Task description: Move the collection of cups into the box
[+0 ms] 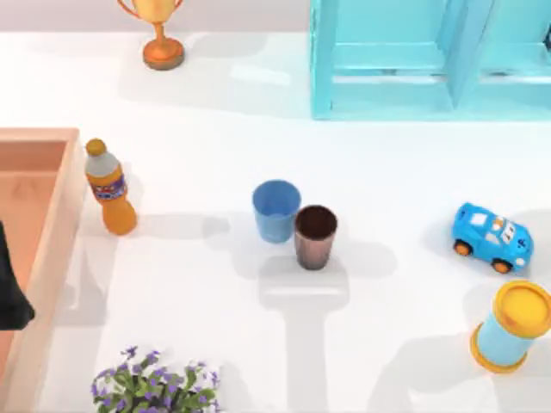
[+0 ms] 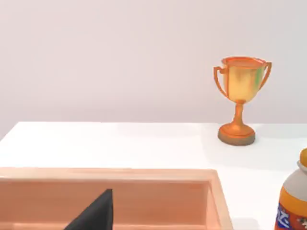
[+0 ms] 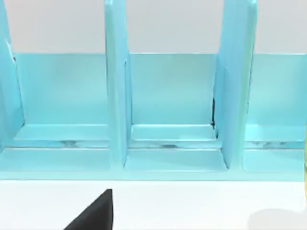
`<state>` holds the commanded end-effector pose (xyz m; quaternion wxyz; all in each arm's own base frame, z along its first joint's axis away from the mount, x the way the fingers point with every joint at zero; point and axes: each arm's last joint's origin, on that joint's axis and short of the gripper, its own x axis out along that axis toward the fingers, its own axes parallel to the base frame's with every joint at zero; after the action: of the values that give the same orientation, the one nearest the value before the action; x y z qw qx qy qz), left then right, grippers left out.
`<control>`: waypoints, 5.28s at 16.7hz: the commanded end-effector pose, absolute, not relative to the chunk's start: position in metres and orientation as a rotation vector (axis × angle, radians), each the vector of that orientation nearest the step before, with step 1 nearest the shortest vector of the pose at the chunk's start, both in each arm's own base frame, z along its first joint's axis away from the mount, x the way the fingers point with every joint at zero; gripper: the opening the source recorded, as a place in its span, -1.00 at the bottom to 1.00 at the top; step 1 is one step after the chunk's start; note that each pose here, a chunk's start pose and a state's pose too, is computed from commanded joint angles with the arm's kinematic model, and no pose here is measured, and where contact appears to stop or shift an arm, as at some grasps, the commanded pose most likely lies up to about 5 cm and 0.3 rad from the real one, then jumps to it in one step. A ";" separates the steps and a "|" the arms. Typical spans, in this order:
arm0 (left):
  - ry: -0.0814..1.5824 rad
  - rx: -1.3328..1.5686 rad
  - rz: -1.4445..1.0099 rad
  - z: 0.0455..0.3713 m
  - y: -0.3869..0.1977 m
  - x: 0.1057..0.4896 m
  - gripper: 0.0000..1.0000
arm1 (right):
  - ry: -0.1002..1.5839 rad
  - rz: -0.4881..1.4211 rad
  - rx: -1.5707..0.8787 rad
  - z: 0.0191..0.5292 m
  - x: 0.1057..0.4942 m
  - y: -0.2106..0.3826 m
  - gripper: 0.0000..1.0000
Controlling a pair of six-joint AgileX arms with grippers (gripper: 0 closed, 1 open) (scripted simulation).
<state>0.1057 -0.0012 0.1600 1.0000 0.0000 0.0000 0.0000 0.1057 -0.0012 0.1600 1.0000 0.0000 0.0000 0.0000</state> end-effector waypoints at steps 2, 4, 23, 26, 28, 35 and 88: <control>0.000 0.000 0.000 0.160 -0.001 0.106 1.00 | 0.000 0.000 0.000 0.160 0.106 -0.001 1.00; 0.017 -0.007 -0.005 0.165 -0.002 0.106 1.00 | 0.000 0.000 0.000 0.160 0.106 -0.001 1.00; 0.966 -0.207 -0.120 0.375 -0.108 0.299 1.00 | 0.000 0.000 0.000 0.160 0.106 -0.001 1.00; 1.145 -0.180 -0.107 0.361 -0.157 0.346 1.00 | 0.000 0.000 0.000 0.160 0.106 -0.001 1.00; 1.251 -0.152 -0.093 0.342 -0.191 0.368 1.00 | 0.000 0.000 0.000 0.160 0.106 -0.001 1.00; 1.509 -0.029 -0.035 0.259 -0.280 0.389 1.00 | 0.000 0.000 0.000 0.160 0.106 -0.001 1.00; 1.574 0.016 -0.011 0.141 -0.295 0.389 -1.00 | 0.000 0.000 0.000 0.160 0.106 -0.001 1.00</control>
<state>0.3890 -0.2947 0.1405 0.7060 0.0071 0.7081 -0.0048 0.1057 -0.0012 0.1600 1.0000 0.0000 0.0000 0.0000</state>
